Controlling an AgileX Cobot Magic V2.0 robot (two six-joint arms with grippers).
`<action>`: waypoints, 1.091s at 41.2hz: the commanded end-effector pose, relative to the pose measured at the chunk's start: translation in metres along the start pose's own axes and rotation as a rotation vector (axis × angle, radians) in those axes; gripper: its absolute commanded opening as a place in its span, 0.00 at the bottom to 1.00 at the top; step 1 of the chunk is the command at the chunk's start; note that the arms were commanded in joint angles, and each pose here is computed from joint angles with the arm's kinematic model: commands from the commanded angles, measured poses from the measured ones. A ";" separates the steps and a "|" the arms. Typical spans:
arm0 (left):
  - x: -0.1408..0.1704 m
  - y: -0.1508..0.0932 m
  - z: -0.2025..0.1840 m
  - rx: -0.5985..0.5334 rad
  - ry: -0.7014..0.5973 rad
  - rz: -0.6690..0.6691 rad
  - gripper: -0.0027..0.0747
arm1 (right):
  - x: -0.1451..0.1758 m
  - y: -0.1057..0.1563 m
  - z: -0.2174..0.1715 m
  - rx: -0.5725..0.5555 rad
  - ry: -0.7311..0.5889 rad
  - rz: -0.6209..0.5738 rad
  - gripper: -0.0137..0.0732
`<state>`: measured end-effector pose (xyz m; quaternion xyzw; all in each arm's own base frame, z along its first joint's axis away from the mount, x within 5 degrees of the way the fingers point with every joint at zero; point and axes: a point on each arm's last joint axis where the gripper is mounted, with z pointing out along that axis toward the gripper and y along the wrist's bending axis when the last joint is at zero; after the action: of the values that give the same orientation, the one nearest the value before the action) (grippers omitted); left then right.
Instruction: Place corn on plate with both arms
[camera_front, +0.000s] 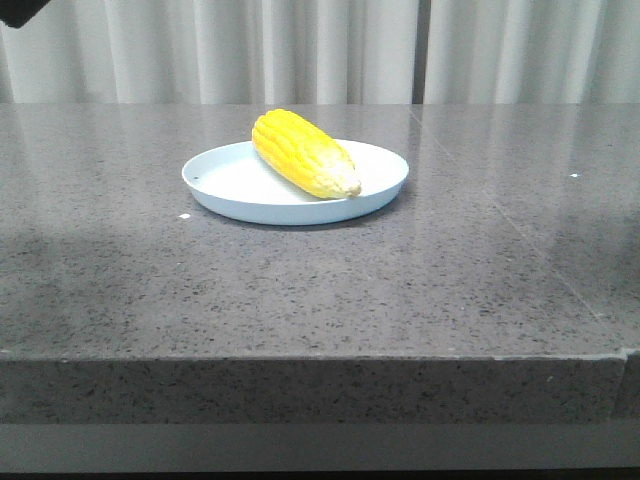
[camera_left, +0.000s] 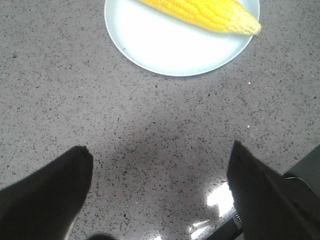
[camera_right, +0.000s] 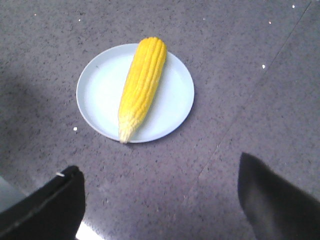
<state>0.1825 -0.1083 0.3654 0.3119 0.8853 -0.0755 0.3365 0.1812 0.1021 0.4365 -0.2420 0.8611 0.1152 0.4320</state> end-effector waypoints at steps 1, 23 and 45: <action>-0.010 -0.001 -0.013 -0.004 -0.103 -0.008 0.74 | 0.016 0.000 -0.027 0.019 -0.096 -0.021 0.90; -0.010 -0.001 -0.013 -0.005 -0.110 -0.008 0.74 | 0.108 0.003 -0.067 0.031 -0.084 -0.005 0.90; -0.009 -0.001 -0.013 -0.004 -0.100 -0.008 0.68 | 0.110 0.002 -0.069 0.037 -0.077 -0.009 0.58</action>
<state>0.1829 -0.1086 0.3659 0.3114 0.8841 -0.0762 0.3400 0.0747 0.0409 0.3783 -0.2374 0.8626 0.1031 0.4346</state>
